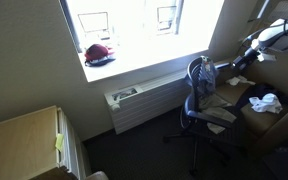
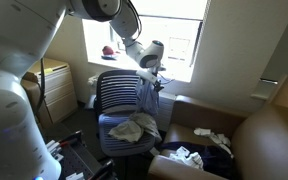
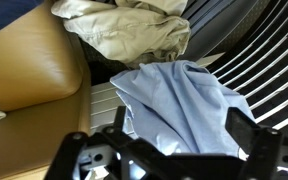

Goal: Take the blue shirt and put it on the seat of the chair

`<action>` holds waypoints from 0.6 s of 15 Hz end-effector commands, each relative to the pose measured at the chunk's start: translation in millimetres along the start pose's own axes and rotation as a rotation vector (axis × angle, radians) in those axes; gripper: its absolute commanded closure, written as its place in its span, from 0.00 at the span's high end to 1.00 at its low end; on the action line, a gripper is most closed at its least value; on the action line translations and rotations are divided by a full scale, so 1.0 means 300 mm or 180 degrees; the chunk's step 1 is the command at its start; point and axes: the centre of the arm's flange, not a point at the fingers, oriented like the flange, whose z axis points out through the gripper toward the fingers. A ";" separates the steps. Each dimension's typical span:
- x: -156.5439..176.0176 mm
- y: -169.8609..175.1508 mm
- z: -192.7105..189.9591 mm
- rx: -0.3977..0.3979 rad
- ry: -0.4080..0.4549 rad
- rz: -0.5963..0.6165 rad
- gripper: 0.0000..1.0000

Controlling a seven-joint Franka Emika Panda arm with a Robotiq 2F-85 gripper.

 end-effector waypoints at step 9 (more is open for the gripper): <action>-0.086 -0.382 0.368 0.0349 0.0470 0.0087 1.00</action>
